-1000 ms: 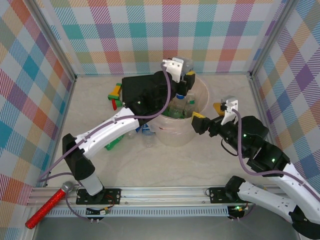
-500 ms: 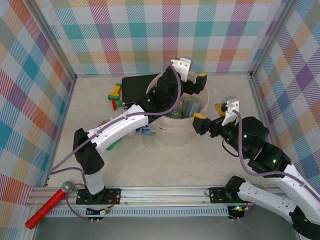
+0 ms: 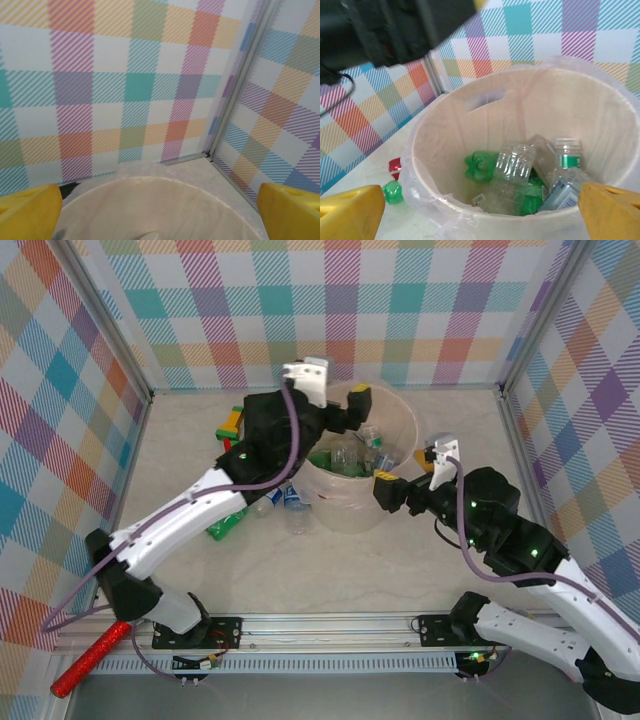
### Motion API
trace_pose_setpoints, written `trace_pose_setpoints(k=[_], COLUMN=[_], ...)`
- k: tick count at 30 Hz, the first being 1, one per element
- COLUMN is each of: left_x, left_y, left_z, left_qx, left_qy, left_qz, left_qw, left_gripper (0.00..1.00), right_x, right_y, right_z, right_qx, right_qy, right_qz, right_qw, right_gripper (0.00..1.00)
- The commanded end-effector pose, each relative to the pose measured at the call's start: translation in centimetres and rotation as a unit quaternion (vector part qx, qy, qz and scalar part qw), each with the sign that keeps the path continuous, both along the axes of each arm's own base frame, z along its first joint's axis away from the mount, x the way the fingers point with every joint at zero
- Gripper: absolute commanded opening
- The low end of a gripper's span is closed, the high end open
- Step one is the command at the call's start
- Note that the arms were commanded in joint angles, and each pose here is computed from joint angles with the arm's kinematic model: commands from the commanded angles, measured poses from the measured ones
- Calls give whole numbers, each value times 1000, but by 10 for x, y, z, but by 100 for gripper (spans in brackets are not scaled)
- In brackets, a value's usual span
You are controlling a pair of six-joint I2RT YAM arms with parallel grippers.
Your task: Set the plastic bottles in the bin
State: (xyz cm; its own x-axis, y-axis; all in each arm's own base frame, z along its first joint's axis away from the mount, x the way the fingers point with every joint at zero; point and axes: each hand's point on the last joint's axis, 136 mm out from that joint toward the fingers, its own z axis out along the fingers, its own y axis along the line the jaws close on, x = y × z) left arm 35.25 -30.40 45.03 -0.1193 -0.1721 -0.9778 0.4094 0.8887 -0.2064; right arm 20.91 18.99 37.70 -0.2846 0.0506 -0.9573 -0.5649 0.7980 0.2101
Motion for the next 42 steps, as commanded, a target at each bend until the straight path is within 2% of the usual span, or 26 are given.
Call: trace_pose_setpoints(k=[1, 5, 10, 14, 18, 23, 30, 36, 42], left_x=[-3, -6, -8, -17, -24, -34, -48, -56, -59], left_y=[46, 96, 157, 203, 241, 261, 267, 267, 269], left_z=[-10, -32, -87, -135, -182, -228, -292, -320, -334], left_qx=[-18, -1, 30, 48, 41, 32, 20, 5, 10], left_qy=[30, 58, 144, 220, 297, 378, 504, 539, 549], left_qz=[41, 92, 158, 207, 238, 251, 257, 258, 264], left_qw=[999, 994, 976, 952, 924, 890, 825, 802, 793], left_gripper=[99, 100, 99, 100, 99, 99, 99, 99, 99], right_x=[-6, -4, -2, -2, -3, -3, -6, -7, -7], right_y=[16, 28, 38, 43, 46, 48, 45, 41, 41], right_z=[19, 18, 16, 16, 16, 16, 15, 12, 13], right_qx=[13, 11, 10, 11, 10, 8, 5, 3, 3], right_qy=[-13, -5, 1, 4, 5, 6, 4, 0, -2], right_qz=[44, 62, 76, 84, 93, 98, 97, 92, 92], right_qw=[999, 998, 997, 996, 996, 995, 995, 996, 996], right_gripper=[99, 99, 99, 99, 99, 99, 99, 99, 99])
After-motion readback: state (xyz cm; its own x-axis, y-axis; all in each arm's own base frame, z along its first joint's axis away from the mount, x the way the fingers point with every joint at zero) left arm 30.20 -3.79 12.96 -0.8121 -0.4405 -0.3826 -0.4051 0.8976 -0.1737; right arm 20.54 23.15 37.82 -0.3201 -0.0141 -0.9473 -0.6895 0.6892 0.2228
